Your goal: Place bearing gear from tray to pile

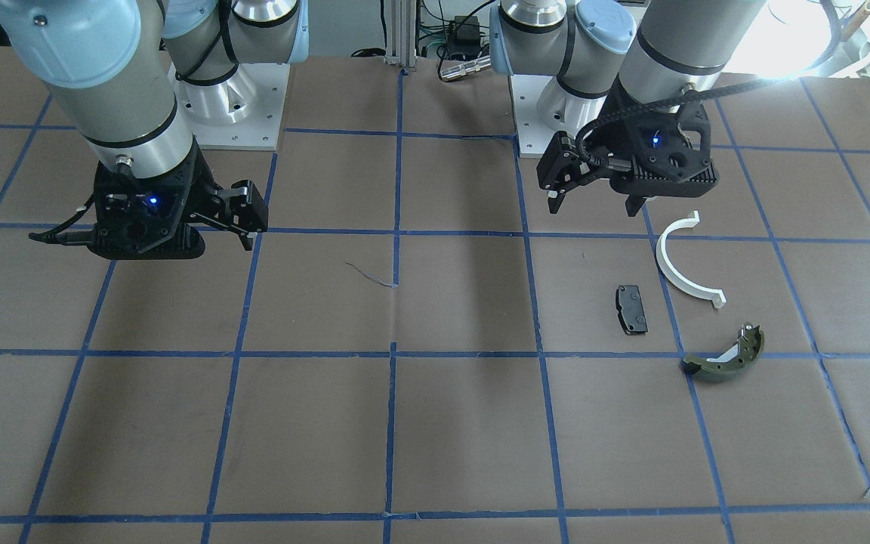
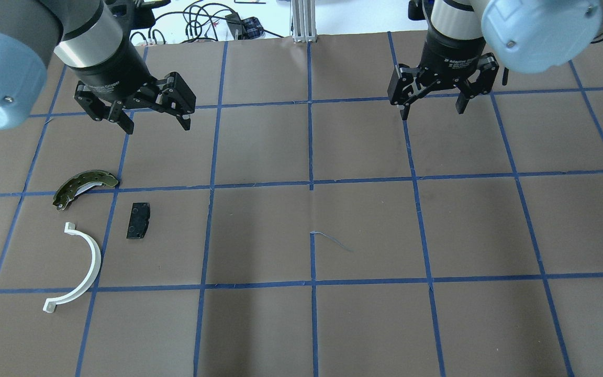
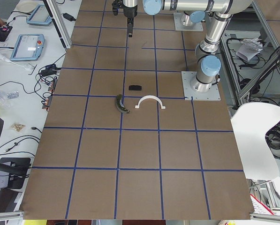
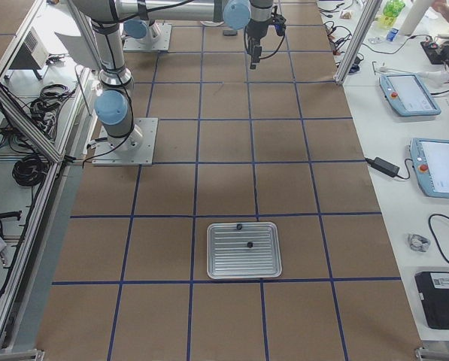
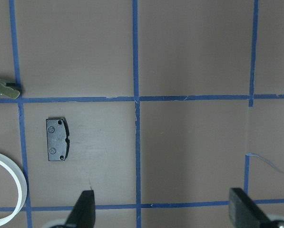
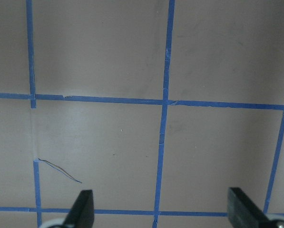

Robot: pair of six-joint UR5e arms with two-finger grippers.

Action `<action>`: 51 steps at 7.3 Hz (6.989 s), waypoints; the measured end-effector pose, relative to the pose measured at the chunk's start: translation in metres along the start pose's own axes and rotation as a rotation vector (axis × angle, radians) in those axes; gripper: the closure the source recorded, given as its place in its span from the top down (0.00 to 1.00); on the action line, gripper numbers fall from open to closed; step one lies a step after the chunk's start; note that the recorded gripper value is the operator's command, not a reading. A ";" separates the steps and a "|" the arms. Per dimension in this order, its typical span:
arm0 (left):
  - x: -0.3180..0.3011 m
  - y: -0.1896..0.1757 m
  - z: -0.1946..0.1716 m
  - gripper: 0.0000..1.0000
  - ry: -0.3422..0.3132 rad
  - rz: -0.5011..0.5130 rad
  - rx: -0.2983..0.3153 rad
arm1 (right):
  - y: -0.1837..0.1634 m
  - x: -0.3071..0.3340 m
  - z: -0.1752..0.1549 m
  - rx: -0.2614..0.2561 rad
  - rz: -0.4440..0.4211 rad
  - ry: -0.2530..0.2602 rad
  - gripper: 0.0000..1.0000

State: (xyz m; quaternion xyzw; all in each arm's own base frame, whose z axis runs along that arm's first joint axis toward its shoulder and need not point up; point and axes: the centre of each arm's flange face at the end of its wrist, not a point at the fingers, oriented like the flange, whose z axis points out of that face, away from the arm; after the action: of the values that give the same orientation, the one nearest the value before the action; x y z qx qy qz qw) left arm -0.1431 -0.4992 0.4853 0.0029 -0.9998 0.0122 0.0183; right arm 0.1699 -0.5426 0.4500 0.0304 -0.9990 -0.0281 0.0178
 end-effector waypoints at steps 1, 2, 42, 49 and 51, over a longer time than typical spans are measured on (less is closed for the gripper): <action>0.000 -0.001 -0.001 1.00 0.000 0.001 0.002 | 0.000 0.000 0.000 -0.001 0.000 0.000 1.00; 0.000 -0.002 -0.001 1.00 0.000 0.003 0.003 | 0.000 0.001 0.001 -0.002 0.000 0.001 1.00; -0.002 -0.005 0.002 1.00 0.000 0.010 -0.004 | -0.004 0.223 0.034 -0.090 -0.071 -0.043 1.00; 0.002 0.000 -0.020 1.00 -0.001 0.017 0.026 | 0.006 0.515 0.176 -0.071 -0.195 -0.065 1.00; 0.004 0.002 -0.023 1.00 0.000 0.020 0.023 | 0.004 0.579 0.229 -0.031 -0.219 -0.028 1.00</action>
State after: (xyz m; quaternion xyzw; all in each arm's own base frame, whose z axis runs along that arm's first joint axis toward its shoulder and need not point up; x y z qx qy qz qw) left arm -0.1458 -0.4967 0.5083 -0.0070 -0.9995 0.0241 0.0183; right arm -0.4161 -0.5617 0.2416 0.1389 -0.9892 -0.0458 0.0014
